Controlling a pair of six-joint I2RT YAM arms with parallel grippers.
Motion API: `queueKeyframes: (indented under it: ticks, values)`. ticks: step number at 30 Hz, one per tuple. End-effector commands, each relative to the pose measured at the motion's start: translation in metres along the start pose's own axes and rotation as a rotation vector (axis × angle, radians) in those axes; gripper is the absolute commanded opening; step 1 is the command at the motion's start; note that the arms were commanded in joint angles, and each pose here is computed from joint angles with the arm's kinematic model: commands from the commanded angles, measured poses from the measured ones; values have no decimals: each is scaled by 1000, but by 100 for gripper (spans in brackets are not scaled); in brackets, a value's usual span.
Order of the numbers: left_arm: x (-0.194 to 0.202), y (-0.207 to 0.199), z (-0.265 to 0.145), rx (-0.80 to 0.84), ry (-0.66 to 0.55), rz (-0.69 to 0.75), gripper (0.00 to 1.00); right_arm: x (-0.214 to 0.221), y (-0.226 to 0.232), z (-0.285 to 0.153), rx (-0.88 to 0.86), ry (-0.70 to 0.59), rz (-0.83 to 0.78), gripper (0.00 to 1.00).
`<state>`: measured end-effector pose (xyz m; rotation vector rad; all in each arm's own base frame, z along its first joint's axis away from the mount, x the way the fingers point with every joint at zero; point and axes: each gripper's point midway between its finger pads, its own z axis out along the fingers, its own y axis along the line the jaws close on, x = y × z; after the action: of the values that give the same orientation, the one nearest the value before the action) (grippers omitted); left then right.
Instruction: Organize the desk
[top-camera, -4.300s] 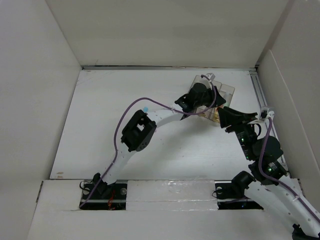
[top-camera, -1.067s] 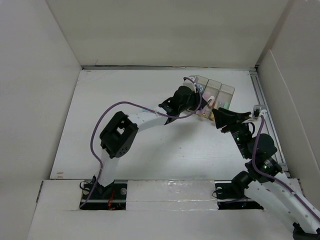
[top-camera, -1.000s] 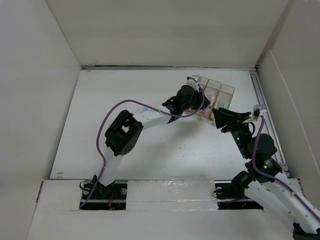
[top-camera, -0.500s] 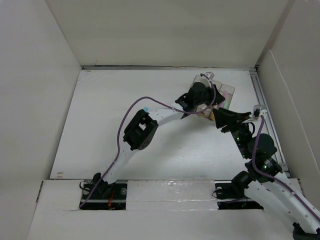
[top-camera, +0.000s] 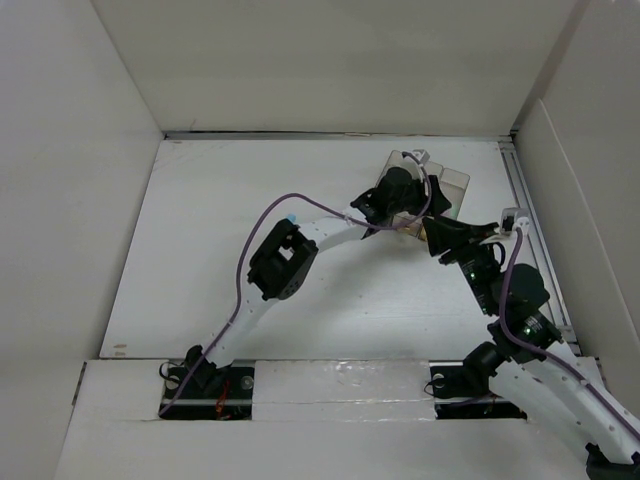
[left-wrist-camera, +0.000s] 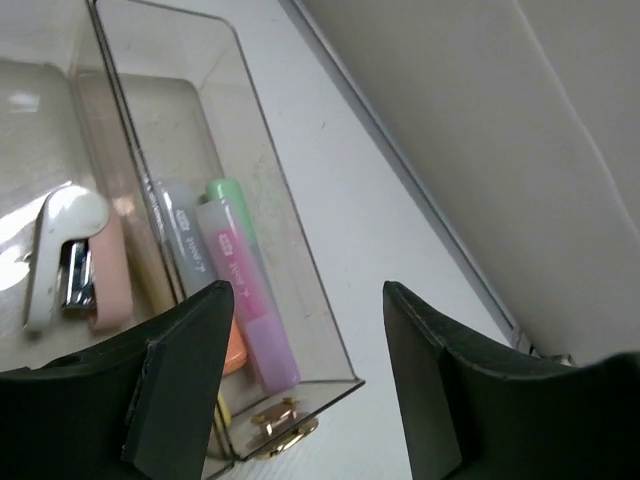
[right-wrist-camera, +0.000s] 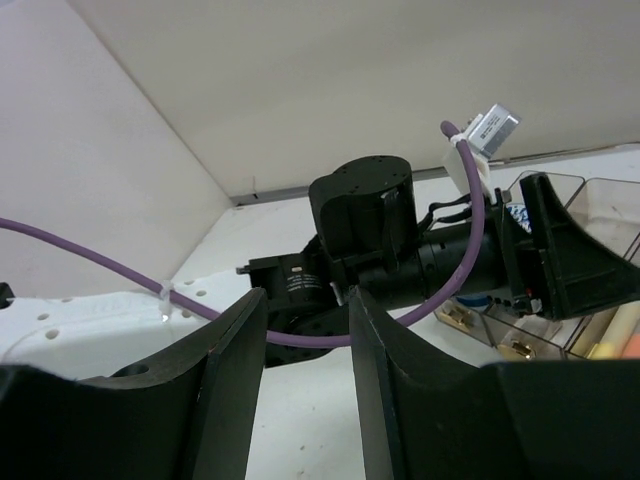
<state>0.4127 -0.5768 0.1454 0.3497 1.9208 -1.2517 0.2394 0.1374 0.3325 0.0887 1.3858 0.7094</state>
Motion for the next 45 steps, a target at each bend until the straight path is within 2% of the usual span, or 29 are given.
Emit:
queueKeyframes:
  ticks: [1, 2, 3, 5, 6, 7, 8, 10, 11, 12, 14, 18, 19, 25, 29, 33, 35, 39, 44, 45]
  values:
    - [-73, -40, -39, 20, -119, 106, 56, -16, 7, 1, -22, -55, 20, 44]
    - [-61, -20, -48, -23, -93, 109, 54, -16, 7, 1, -22, -55, 19, 44]
    - [-80, -27, -68, -26, -135, 116, 53, -17, 8, 1, -28, -56, 21, 44]
    - [-103, 10, -110, -80, -207, 94, 46, -20, 8, -1, -26, -65, 20, 44]
    - [-91, 13, -121, -91, -181, 82, 46, -20, 8, -1, -26, -65, 20, 43]
    - [-104, 35, -139, -125, -210, 68, 44, -19, 7, 0, -22, -65, 18, 42]
    - [-79, 65, -156, -187, -164, 41, 44, -16, 7, 0, -25, -58, 18, 40]
    - [-90, 81, -193, -260, -200, 50, 44, -16, 11, 2, -42, -48, 15, 31]
    - [-71, 119, -217, -354, -172, 32, 45, -15, 13, 2, -51, -44, 16, 30]
    - [-79, 125, -237, -396, -195, 45, 46, -14, 12, 3, -47, -44, 15, 29]
    - [-58, 167, -274, -511, -158, 8, 48, -9, 11, 6, -43, -31, 14, 31]
    - [-45, 195, -322, -666, -181, 12, 52, -4, 12, 10, -51, -18, 13, 42]
    - [-39, 207, -336, -752, -173, 35, 58, -2, 11, 11, -45, -14, 12, 45]
    - [-20, 228, -342, -841, -83, 49, 59, 1, 12, 14, -46, -5, 9, 47]
    - [-15, 248, -348, -955, -62, 32, 58, -1, 11, 13, -45, -9, 6, 47]
    - [-13, 253, -350, -983, -55, 30, 56, -3, 11, 11, -44, -16, 5, 47]
    - [-6, 258, -350, -995, -31, 25, 53, -3, 11, 11, -42, -15, 7, 47]
    - [5, 263, -349, -1020, 12, 15, 39, -2, 12, 12, -47, -11, 7, 47]
    - [18, 258, -344, -1073, 63, 68, 37, -5, 12, 10, -49, -19, 7, 47]
    - [21, 254, -341, -1076, 74, 81, 33, -4, 12, 10, -50, -17, 8, 47]
